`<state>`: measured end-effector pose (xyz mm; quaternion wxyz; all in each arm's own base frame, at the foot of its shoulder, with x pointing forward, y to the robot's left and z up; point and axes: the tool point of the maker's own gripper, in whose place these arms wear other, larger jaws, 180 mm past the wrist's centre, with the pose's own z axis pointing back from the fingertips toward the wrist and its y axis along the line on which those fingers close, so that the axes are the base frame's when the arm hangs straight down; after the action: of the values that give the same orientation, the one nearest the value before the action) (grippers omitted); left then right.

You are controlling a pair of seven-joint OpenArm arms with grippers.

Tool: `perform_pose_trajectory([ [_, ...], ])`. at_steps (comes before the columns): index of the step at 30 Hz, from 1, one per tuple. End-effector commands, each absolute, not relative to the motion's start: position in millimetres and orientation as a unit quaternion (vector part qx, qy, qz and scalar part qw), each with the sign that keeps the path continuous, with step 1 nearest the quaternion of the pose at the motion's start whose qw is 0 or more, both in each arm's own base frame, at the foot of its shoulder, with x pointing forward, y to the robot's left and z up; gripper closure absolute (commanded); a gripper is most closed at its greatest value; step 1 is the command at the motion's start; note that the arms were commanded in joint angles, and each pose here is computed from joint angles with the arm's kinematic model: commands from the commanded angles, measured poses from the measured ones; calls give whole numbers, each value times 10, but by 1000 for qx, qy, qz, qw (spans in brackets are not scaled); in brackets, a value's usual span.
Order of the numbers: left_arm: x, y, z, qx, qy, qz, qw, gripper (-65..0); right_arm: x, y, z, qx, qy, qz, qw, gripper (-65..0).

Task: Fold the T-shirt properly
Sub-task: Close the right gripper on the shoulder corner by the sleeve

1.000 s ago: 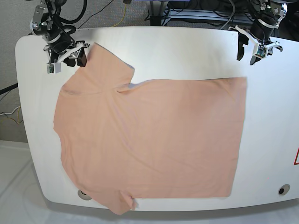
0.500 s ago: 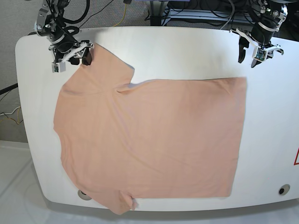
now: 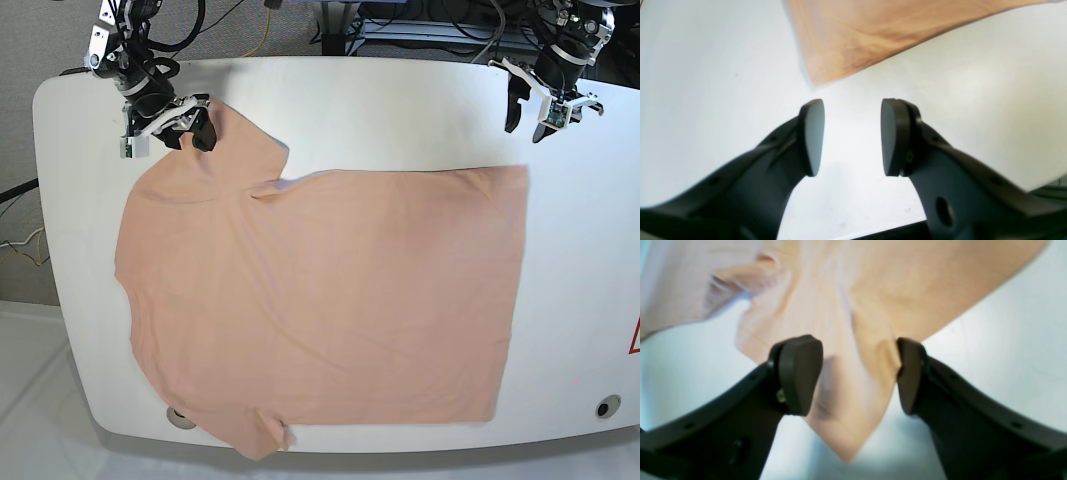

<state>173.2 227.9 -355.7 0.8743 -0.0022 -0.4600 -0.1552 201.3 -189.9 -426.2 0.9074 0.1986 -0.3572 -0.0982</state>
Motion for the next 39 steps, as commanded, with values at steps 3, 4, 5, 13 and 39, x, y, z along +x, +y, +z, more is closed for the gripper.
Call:
perform_pose_trajectory([
  [3,1775,2280,-3457,-1,-475,-154,866,-255,1865,-1909,-4477,189,-306,-96,928,-369],
  [4,1775,2280,-3458,-1,-475,-154,867,-255,1868,-1907,-4491,189,-305,-97,928,-367],
  [5,1772,2271,-3455,-2,-475,-156,866,-256,1859,-1895,-4513,190,-301,-96,930,-365],
  [13,1765,2277,-3454,0,-473,-158,866,-256,1878,-1870,-4573,194,-289,-92,933,-296],
  [39,1867,2258,-3467,-10,-471,-155,868,-267,1596,-1774,-4697,207,-221,-66,951,-219],
])
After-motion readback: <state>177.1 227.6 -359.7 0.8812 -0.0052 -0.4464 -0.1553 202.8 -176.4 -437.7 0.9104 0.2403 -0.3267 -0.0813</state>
